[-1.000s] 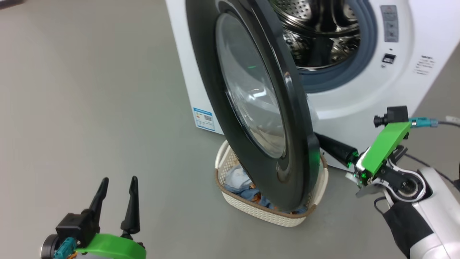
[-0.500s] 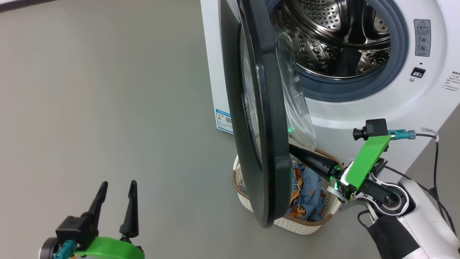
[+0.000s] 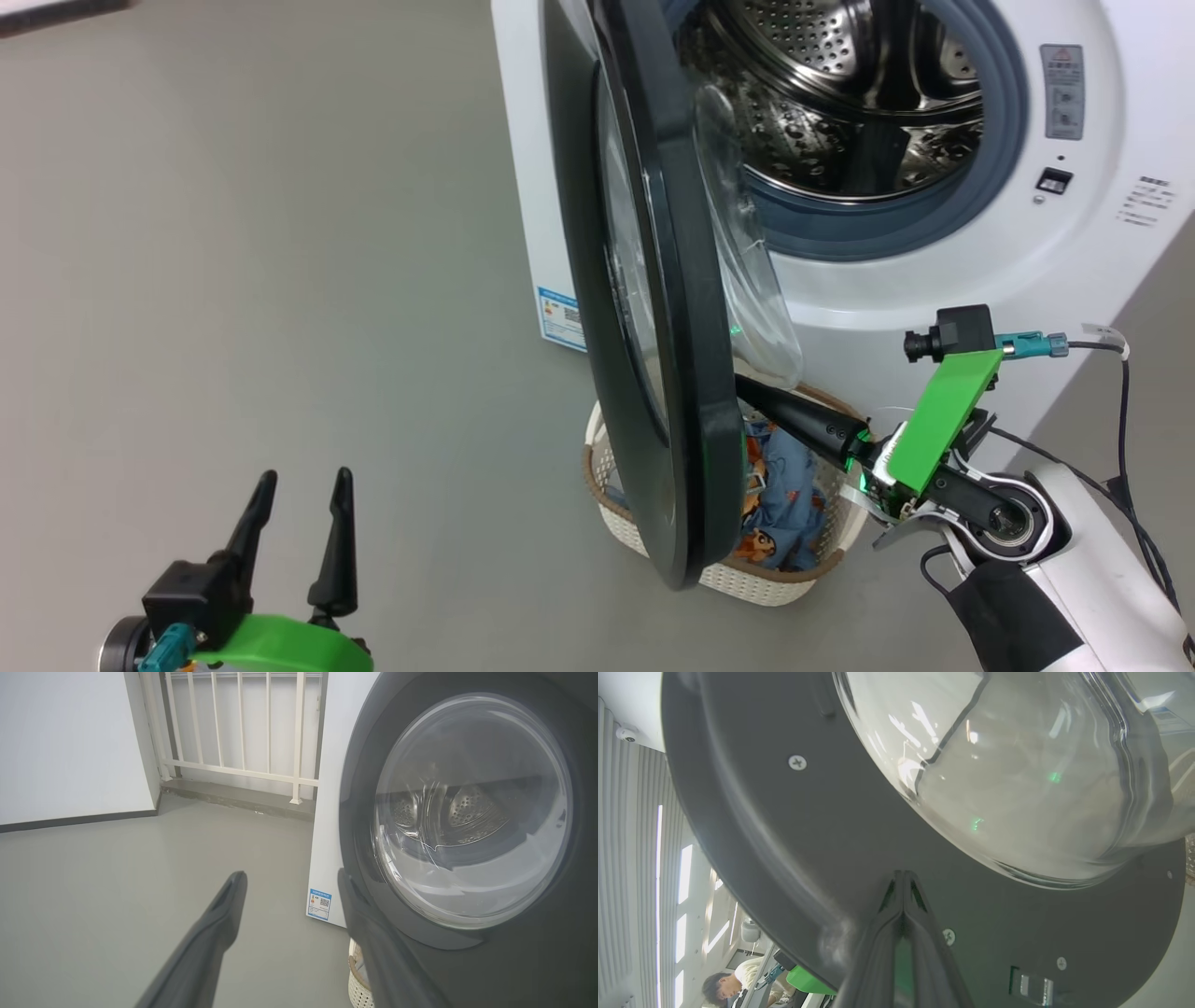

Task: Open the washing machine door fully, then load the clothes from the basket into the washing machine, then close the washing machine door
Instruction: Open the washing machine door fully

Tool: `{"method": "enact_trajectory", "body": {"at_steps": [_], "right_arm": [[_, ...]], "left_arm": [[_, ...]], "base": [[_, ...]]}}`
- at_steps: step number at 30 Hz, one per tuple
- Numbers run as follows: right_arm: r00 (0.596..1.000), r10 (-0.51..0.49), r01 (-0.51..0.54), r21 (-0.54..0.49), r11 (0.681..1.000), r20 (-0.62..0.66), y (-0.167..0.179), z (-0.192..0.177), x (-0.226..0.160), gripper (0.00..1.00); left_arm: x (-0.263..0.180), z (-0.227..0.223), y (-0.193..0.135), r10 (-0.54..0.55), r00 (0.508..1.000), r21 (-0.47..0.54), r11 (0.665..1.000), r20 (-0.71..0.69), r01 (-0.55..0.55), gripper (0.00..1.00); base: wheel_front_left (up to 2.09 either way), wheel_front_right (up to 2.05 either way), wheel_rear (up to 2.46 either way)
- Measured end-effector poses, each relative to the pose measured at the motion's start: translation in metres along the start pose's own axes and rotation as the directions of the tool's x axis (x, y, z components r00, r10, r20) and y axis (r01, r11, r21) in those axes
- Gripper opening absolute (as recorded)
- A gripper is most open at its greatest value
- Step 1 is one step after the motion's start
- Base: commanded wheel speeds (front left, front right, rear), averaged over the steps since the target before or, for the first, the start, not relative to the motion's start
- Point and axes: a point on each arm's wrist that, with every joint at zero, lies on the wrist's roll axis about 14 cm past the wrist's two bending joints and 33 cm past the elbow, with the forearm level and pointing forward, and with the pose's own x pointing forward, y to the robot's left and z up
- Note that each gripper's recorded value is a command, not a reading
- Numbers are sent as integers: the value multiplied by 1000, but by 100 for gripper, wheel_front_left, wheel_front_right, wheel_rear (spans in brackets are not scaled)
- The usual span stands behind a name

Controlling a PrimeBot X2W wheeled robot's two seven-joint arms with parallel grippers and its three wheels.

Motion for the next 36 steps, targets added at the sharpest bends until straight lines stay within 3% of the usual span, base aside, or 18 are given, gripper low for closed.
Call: {"method": "enact_trajectory", "body": {"at_steps": [2,3,5,7,16,23,27,36], "right_arm": [[1000,-4,4,-10,1000,19,1,3,-4,0],[1000,-6,7,-15,1000,31,1,5,-6,11],[999,-21,23,-37,999,47,0,9,-12,41],[997,-29,33,-52,998,66,0,12,-19,100],[966,-93,130,-145,981,240,-6,34,-61,100],[888,-96,223,-240,945,449,-1,58,-99,100],[841,-113,275,-238,932,529,-8,63,-123,100],[677,-125,494,-322,807,725,-20,72,-188,100]], "left_arm": [[2,-1,-3,-11,1000,-2,1000,-1,11,100],[3,-1,-5,-17,1000,-3,1000,-1,17,100],[6,-2,-11,-33,999,-6,999,-3,33,100],[9,-3,-17,-53,999,-10,999,-5,53,100],[22,-7,-50,-152,988,-27,988,-7,152,100],[30,-12,-77,-231,973,-40,972,-13,230,100],[33,-13,-88,-260,965,-45,965,-15,259,100],[38,-15,-115,-334,943,-52,942,-14,333,100]], "base": [[0,0,0],[0,0,0],[0,0,0],[0,0,0],[0,0,0],[0,0,0],[0,0,0],[0,0,0]]}}
